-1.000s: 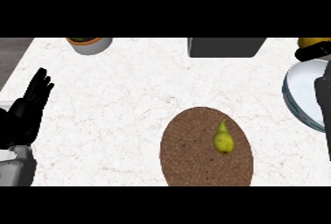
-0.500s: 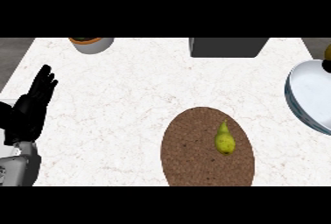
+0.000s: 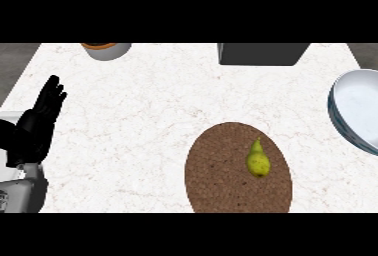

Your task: Pick the lemon from the placemat and place it in the bowl

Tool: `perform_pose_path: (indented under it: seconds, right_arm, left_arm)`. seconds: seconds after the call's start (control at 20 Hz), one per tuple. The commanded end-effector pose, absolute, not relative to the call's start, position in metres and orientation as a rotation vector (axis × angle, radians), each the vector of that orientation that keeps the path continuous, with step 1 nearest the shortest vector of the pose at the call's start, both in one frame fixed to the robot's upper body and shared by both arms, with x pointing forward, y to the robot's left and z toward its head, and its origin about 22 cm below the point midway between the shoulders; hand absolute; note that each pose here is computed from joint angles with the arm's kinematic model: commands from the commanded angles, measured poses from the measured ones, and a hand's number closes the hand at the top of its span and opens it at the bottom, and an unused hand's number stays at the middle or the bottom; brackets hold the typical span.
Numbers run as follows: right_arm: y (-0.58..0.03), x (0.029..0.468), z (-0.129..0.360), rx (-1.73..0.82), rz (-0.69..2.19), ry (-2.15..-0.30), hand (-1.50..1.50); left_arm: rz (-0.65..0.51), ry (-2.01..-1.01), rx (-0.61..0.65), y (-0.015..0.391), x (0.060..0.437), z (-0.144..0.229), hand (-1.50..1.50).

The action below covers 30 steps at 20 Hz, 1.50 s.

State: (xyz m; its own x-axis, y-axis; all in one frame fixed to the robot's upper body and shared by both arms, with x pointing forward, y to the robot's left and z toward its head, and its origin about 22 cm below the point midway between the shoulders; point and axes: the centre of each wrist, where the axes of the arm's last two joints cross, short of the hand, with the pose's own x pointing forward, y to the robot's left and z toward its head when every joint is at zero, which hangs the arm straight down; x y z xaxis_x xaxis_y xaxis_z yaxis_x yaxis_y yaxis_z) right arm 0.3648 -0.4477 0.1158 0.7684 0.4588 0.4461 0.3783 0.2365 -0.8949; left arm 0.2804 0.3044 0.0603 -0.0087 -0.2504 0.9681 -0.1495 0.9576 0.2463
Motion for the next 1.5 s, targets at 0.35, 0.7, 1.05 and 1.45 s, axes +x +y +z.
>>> perform_pose_path:
  seconds: [0.35,0.7,1.05,1.45]
  right_arm:
    - [-0.486,0.339,0.096,-1.16,-0.16,-1.054,-1.5]
    - [-0.512,0.311,0.112,-1.085,-0.624,-1.387,-1.5]
    - [-0.562,0.209,0.085,-1.011,-0.634,-1.341,-1.5]
    - [-0.577,0.102,0.086,-0.833,-0.634,-1.459,-1.5]
  left_arm:
    - [-0.059,-1.562,0.35,0.316,0.274,0.064,0.0]
    - [-0.048,-1.567,0.356,0.317,0.268,0.047,0.0]
    - [-0.063,-1.555,0.354,0.321,0.257,0.054,0.0]
    - [-0.056,-1.57,0.353,0.324,0.262,0.051,0.0]
